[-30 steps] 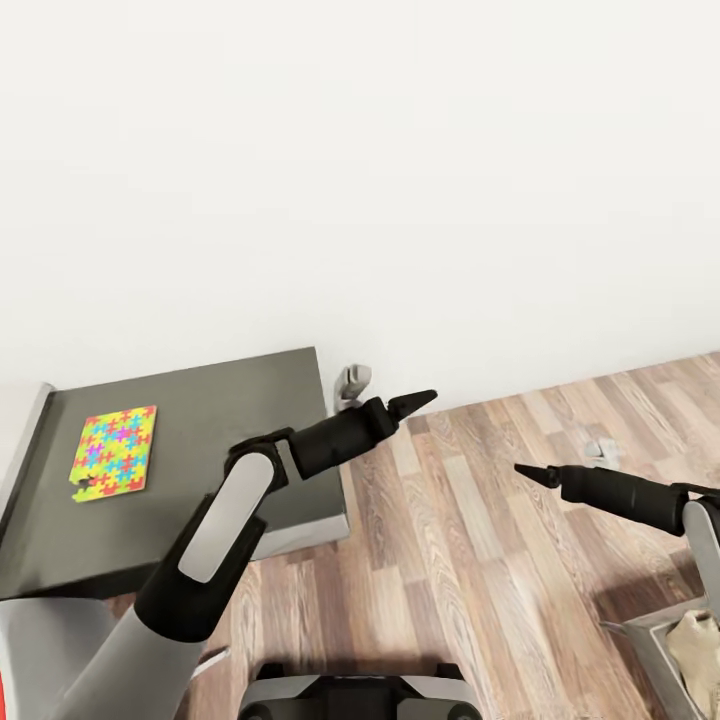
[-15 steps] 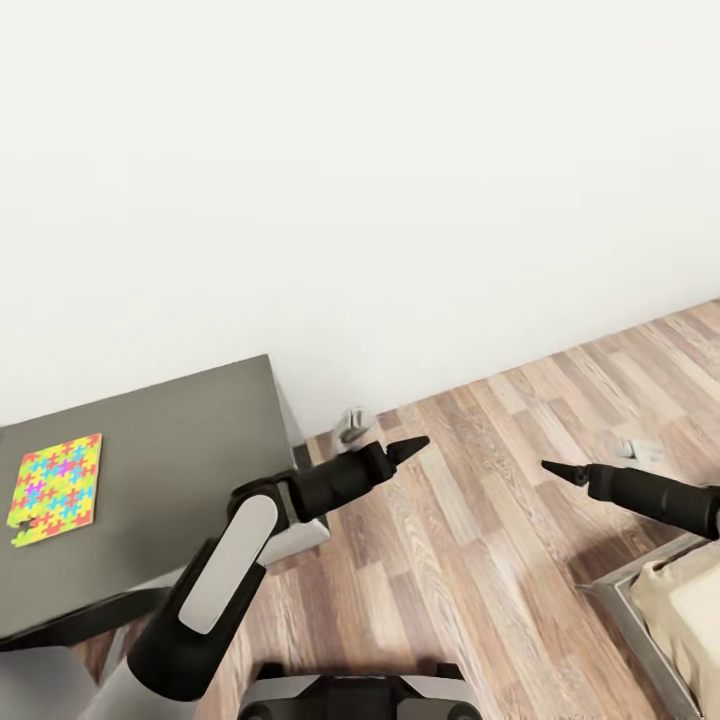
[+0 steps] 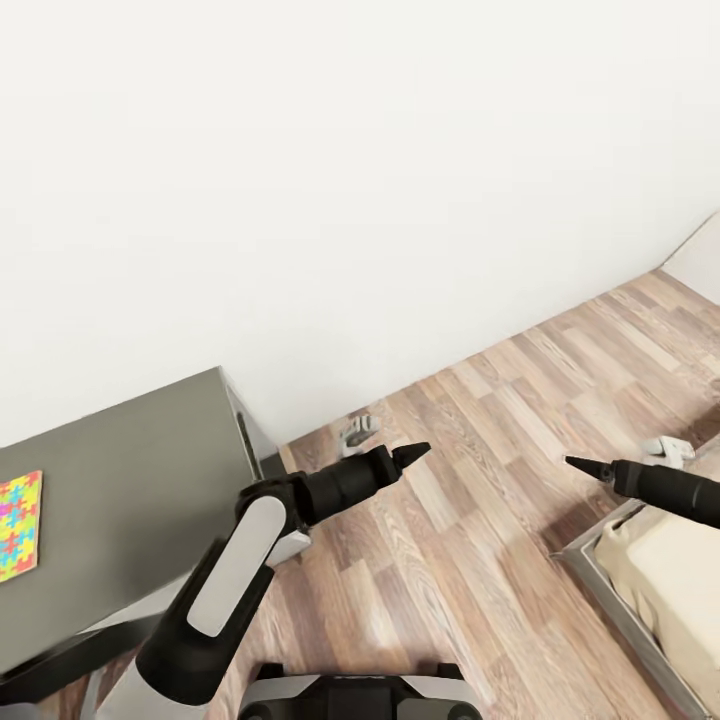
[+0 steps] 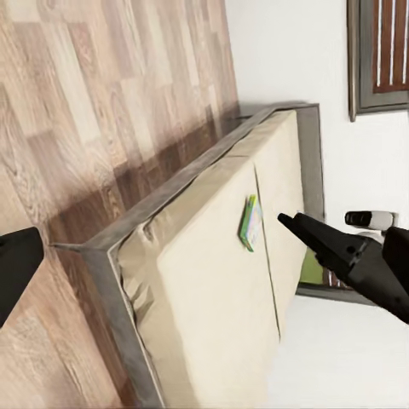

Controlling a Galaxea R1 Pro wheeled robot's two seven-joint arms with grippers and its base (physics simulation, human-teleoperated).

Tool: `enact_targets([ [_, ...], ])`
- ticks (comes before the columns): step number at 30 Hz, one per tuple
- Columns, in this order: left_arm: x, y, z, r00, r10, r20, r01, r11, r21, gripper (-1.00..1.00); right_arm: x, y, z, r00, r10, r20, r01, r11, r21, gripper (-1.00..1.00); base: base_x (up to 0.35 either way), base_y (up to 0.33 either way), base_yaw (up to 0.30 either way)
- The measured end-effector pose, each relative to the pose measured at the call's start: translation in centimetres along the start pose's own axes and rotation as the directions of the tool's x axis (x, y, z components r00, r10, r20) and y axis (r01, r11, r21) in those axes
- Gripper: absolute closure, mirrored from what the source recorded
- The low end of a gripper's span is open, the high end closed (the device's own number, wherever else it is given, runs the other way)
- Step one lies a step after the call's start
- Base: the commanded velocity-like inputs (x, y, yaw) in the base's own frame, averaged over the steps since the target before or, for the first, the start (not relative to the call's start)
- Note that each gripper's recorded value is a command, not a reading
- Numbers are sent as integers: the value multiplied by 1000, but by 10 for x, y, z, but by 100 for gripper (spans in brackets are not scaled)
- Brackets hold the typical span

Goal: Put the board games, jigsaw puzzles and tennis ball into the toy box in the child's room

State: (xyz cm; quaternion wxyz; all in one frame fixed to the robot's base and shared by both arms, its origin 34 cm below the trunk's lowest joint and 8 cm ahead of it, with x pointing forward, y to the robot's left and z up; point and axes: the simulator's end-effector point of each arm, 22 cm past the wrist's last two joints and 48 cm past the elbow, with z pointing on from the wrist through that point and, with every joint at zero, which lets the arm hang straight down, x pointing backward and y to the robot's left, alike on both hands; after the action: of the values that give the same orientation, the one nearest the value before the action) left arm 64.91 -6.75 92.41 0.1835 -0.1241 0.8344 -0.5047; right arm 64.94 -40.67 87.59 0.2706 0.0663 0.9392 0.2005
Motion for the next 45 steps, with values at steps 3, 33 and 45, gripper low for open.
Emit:
enact_targets([
  [3,-1,-4,2,1000,14,-4,-14,1000,-2,-100,-2,-3,-2,1000,3,5,-3,1000,6,-100,0,0,-281],
  [33,54,2,11,994,36,-103,-39,999,-33,-100,-3,-12,-1,1000,-3,15,2,997,72,-100,0,0,-281],
  [45,57,35,4,996,2,-87,-10,995,-100,-100,-3,-8,2,1000,-1,19,0,998,68,-100,0,0,-281],
])
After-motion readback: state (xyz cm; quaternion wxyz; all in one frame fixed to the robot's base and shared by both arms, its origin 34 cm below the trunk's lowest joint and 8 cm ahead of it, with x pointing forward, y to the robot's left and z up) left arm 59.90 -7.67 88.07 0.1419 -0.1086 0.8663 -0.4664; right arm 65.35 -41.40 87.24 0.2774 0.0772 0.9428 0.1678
